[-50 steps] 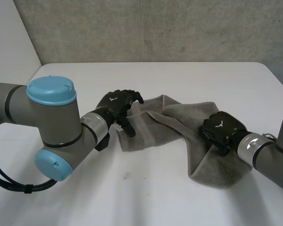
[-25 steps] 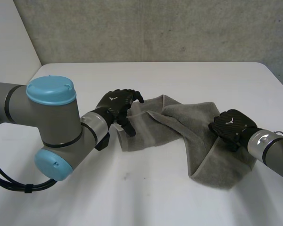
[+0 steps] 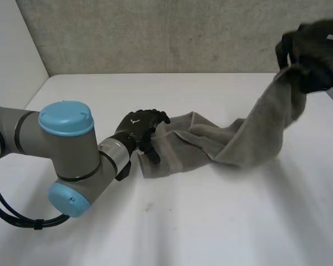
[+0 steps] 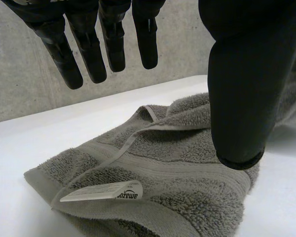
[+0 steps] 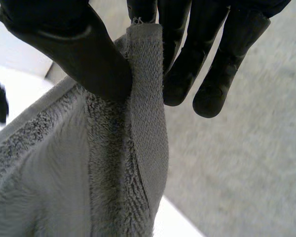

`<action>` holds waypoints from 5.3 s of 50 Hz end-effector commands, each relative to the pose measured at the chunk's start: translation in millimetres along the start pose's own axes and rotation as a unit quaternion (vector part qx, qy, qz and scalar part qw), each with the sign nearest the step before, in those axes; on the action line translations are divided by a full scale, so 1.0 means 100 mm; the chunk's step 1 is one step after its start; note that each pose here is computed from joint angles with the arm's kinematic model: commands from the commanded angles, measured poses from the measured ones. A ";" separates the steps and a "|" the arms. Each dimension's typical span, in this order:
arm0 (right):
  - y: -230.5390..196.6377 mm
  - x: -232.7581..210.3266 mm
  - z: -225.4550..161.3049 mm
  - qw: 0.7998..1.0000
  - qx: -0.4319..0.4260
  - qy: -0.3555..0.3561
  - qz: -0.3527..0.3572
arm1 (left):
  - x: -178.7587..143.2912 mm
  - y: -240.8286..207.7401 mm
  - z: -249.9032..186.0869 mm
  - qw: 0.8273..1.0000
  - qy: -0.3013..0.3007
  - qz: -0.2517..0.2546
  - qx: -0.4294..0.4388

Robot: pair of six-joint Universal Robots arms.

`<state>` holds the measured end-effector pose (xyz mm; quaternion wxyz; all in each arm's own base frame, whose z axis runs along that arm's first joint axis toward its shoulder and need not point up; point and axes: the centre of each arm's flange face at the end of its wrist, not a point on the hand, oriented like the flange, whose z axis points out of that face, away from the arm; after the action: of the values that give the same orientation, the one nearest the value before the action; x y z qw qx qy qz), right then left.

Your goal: Fold the towel.

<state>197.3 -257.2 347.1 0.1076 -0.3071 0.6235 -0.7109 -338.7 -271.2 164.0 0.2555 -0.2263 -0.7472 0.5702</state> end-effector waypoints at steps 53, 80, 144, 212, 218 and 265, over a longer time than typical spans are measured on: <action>-1.32 -0.36 -1.04 0.991 0.113 -0.035 -0.061 | 0.46 0.41 -0.06 0.995 0.093 -0.036 -0.021; -0.94 0.44 -0.06 0.965 0.217 0.068 -0.130 | -0.52 -1.85 -0.22 0.930 -0.101 -0.027 0.353; 1.79 0.00 -0.09 0.980 -0.200 -0.012 -0.011 | -0.30 -0.40 -0.09 0.996 -0.022 0.088 0.027; 1.91 -0.10 -0.15 0.974 -0.221 -0.031 -0.042 | -0.85 0.08 0.53 0.958 0.016 0.263 -0.110; 1.92 -0.10 -0.15 0.974 -0.222 -0.032 -0.045 | -0.85 0.09 0.53 0.955 0.018 0.274 -0.114; 1.94 -0.11 -0.15 0.972 -0.226 -0.036 -0.052 | -0.86 0.18 0.52 0.950 0.024 0.282 -0.129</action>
<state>152.3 -277.8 159.0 0.0227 -0.3782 0.7473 -0.5459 -306.0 -359.9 126.2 0.0718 -0.4703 -0.7134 0.5146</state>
